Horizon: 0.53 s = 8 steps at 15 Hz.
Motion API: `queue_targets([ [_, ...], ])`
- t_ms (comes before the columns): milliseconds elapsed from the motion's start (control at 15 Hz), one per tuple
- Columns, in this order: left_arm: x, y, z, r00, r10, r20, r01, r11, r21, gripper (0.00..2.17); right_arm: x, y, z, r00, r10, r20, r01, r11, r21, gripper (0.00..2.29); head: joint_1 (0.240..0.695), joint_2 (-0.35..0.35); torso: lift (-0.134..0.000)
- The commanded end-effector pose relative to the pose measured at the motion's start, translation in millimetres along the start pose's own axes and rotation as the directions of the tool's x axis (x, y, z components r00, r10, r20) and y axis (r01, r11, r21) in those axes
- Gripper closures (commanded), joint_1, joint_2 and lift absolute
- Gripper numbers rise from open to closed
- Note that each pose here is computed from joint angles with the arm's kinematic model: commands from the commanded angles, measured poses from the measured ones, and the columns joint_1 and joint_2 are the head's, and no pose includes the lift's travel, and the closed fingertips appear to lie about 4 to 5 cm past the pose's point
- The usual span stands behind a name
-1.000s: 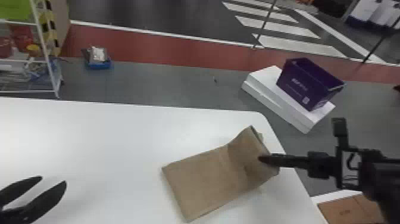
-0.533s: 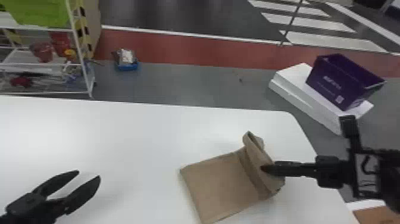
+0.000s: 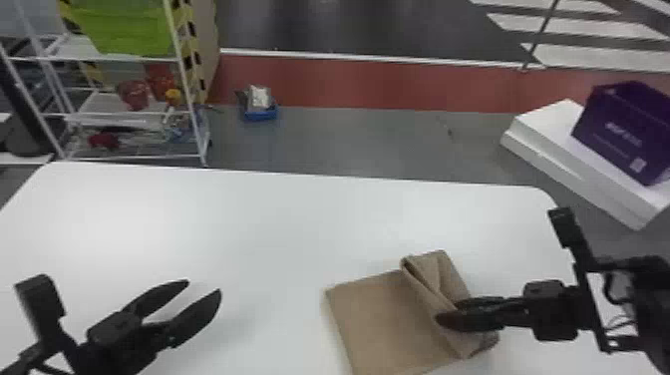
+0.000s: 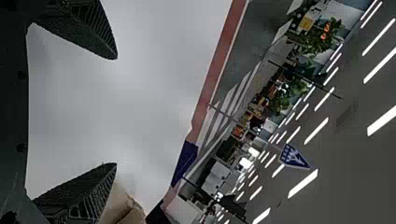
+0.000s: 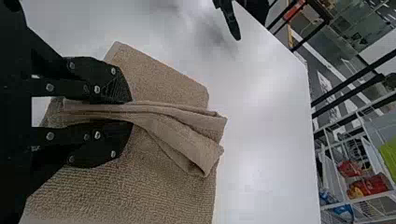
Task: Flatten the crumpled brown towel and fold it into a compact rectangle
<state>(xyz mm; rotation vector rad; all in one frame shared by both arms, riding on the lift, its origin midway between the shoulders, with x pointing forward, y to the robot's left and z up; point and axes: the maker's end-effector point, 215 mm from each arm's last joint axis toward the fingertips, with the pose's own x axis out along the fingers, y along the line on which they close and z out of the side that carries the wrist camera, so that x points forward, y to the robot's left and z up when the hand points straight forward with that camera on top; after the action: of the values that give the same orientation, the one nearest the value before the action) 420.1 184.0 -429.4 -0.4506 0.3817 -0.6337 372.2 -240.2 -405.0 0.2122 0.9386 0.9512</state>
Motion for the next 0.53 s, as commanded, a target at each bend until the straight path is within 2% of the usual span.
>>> queue_targets([
  [0, 1, 0, 1, 1.0, 0.001, 0.004, -0.001, 1.0, 0.0, 0.06, 13, 11, -4, 0.999, 0.025, -0.027, -0.025, 1.0, -0.011, 0.04, 0.695, -0.085, -0.124],
  [133, 1, 0, 1, 1.0, 0.003, 0.004, -0.003, 1.0, 0.0, 0.06, 13, 19, 5, 0.998, 0.062, 0.014, -0.061, 0.998, -0.008, 0.04, 0.695, -0.064, -0.124],
  [333, 1, 1, 1, 1.0, 0.003, 0.004, -0.003, 1.0, -0.001, 0.06, 1, 39, 28, 0.981, 0.145, 0.128, -0.149, 0.989, 0.022, 0.05, 0.695, -0.048, -0.124],
  [400, 1, 0, 2, 1.0, 0.003, 0.005, -0.003, 1.0, 0.003, 0.06, -5, 43, 33, 0.972, 0.167, 0.163, -0.176, 0.983, 0.042, 0.11, 0.695, -0.044, -0.124],
  [467, 1, -1, 3, 1.0, 0.0, 0.005, 0.0, 1.0, 0.004, 0.06, -14, 43, 34, 0.969, 0.166, 0.182, -0.182, 0.98, 0.075, 0.38, 0.695, -0.038, -0.124],
])
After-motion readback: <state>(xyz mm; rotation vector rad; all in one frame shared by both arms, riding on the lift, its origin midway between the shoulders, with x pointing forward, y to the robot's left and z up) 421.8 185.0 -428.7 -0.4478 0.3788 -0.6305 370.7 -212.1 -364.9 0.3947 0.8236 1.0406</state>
